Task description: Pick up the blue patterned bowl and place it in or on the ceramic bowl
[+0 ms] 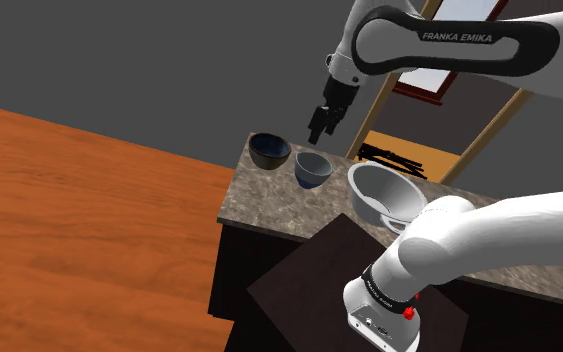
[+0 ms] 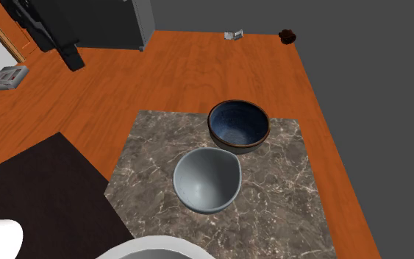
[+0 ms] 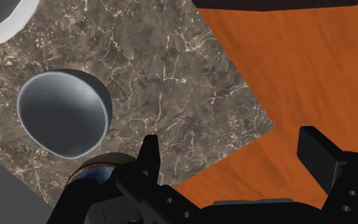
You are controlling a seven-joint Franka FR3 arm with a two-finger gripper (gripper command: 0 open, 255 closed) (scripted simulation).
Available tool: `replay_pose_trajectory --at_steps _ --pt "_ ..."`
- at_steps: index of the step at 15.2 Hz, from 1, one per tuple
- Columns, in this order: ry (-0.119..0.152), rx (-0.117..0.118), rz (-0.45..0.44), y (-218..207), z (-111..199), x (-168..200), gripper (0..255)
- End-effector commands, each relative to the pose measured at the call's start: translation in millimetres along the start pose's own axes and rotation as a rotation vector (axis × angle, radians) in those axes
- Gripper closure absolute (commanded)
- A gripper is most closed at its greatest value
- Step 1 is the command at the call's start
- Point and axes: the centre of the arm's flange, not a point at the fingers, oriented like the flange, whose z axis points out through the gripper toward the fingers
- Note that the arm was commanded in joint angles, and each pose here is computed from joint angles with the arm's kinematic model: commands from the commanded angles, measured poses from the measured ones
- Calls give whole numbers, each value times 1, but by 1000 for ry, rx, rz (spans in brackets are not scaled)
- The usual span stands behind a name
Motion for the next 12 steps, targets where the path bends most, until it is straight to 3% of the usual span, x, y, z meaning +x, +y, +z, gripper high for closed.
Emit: replay_pose_trajectory --at_steps 1,12 --pt "-1 -13 1 11 22 8 0" --pt "-17 -80 13 81 138 46 0"
